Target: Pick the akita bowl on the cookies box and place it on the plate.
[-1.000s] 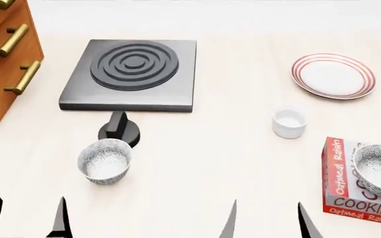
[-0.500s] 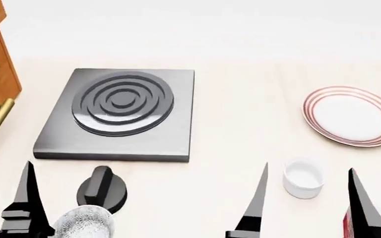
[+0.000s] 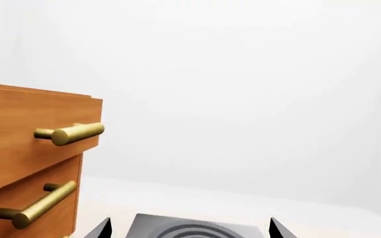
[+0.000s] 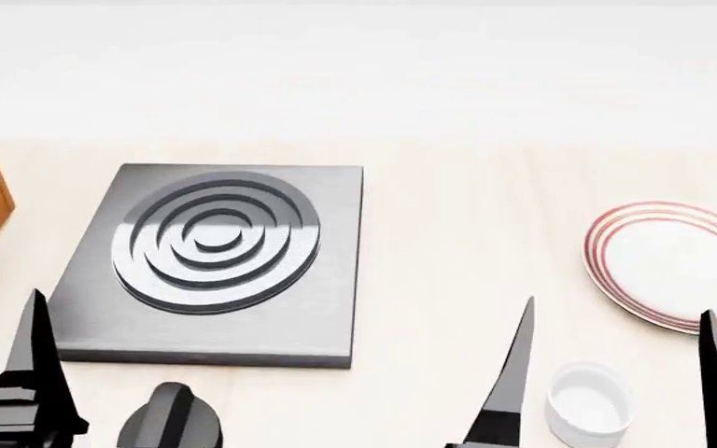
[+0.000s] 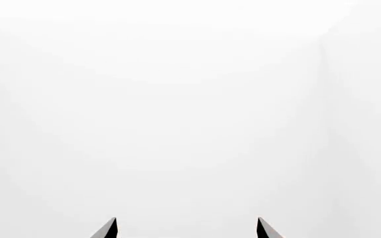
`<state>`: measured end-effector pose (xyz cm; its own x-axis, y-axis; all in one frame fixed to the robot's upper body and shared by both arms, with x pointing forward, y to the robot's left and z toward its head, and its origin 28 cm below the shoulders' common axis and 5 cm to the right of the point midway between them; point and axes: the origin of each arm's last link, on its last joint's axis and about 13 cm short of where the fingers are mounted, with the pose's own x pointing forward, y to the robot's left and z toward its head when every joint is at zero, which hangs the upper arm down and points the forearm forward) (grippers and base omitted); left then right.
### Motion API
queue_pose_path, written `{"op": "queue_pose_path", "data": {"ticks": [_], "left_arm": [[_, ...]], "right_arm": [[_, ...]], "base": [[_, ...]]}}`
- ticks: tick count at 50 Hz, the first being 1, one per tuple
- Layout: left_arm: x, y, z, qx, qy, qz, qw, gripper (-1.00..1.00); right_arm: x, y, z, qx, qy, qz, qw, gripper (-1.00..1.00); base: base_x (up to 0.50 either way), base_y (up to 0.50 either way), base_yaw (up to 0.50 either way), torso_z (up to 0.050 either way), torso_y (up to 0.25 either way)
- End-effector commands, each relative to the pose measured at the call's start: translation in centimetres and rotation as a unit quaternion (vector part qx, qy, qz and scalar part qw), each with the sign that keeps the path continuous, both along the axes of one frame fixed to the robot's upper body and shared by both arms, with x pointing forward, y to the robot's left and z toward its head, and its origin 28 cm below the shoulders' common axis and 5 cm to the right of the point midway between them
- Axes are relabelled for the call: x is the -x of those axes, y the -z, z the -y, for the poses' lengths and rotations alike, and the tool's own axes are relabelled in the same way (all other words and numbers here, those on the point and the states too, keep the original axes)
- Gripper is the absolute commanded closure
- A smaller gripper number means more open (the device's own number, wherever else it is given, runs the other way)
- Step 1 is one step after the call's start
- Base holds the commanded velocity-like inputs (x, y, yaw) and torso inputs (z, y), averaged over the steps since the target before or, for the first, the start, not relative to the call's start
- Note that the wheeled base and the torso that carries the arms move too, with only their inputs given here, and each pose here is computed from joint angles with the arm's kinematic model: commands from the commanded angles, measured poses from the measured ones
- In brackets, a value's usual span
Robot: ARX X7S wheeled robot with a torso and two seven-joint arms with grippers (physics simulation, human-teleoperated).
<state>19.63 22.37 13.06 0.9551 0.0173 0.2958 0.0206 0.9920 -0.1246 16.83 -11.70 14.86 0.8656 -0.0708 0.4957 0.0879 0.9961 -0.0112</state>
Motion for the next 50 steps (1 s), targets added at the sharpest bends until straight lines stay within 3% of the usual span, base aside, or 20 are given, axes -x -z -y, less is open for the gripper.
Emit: {"op": "queue_pose_path", "data": {"ticks": [1, 5, 11, 50], "left_arm": [[0.04, -0.14, -0.12, 0.003, -0.002, 0.003, 1.000, -1.00], [0.07, 0.03, -0.10, 0.003, -0.001, 0.000, 1.000, -1.00], [0.14, 0.23, -0.09, 0.002, -0.001, -0.003, 1.000, -1.00], [0.29, 0.33, -0.05, -0.002, 0.004, -0.002, 1.000, -1.00]], "right_arm": [[0.47, -0.39, 0.15, 0.005, 0.000, 0.018, 1.000, -1.00], [0.25, -0.20, 0.25, -0.019, -0.005, 0.016, 1.000, -1.00], [0.21, -0.02, 0.28, -0.007, 0.009, 0.019, 1.000, -1.00], [0.63, -0.27, 0.51, -0.006, -0.016, 0.032, 0.999, -1.00]], "base": [[0.50, 0.00, 0.00, 0.000, 0.000], [0.50, 0.00, 0.00, 0.000, 0.000], [0.17, -0.02, 0.00, 0.000, 0.000], [-0.11, -0.50, 0.00, 0.000, 0.000]]}}
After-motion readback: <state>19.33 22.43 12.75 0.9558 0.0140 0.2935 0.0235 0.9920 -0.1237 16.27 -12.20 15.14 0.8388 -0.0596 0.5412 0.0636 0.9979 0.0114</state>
